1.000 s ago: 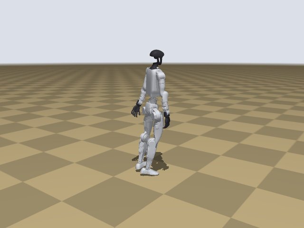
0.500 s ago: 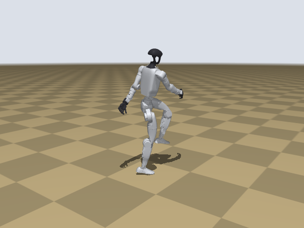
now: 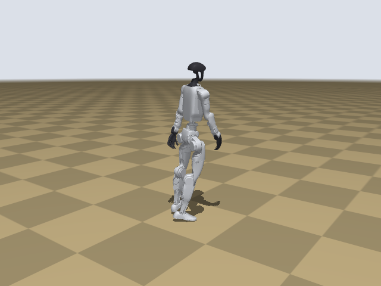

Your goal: In place motions

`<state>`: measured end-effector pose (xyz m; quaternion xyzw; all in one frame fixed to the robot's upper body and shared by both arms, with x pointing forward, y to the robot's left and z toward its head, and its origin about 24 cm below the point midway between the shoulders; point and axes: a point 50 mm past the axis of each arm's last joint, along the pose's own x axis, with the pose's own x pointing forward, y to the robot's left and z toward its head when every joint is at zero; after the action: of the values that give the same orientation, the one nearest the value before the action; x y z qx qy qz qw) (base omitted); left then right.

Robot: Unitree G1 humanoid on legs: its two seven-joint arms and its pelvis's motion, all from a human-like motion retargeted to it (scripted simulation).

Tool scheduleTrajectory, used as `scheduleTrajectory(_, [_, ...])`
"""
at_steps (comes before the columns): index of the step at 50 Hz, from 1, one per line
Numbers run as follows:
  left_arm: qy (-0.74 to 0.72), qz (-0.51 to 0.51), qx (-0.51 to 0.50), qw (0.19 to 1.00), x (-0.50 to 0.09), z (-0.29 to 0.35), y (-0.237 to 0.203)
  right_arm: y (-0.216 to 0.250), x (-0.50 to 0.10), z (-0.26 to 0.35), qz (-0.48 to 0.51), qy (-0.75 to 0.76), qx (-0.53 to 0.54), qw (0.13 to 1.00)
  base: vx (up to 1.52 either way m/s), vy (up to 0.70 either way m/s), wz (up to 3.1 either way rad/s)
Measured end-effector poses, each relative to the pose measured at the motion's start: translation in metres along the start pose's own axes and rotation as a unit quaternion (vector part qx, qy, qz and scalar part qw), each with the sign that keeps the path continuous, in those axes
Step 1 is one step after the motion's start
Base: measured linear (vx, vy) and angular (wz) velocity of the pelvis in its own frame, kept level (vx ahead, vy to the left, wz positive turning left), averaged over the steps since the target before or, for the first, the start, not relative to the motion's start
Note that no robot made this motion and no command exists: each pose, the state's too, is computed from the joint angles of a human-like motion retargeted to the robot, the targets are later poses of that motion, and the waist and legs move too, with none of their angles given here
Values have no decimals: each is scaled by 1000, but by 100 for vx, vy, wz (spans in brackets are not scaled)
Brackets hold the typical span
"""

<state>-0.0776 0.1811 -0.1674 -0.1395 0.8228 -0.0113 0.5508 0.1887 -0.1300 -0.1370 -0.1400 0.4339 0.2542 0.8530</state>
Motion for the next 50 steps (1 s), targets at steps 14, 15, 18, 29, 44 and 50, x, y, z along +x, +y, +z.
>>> scheduleTrajectory(14, [-193, 69, 104, 973, -38, 136, -57, 29, -78, -174, -41, 252, 94, 962, -19, 20, -14])
scheduleTrajectory(15, [-229, 68, 118, 964, -49, 155, -67, 27, -87, -184, -47, 269, 86, 958, -31, 33, 10])
scheduleTrajectory(18, [-339, 74, 148, 926, -97, 216, -93, 31, -117, -216, -62, 348, 68, 933, -21, 25, 57])
scheduleTrajectory(29, [-627, 53, 221, 745, -280, 314, -175, 86, -205, -280, -83, 526, 205, 821, -8, 4, 66])
scheduleTrajectory(44, [-472, 59, 256, 842, -151, 257, -127, 47, -120, -221, -38, 357, 162, 919, 5, -5, -52])
scheduleTrajectory(50, [-306, 35, 237, 921, -69, 185, -92, 27, -94, -192, -28, 305, 64, 950, 19, -10, -52])
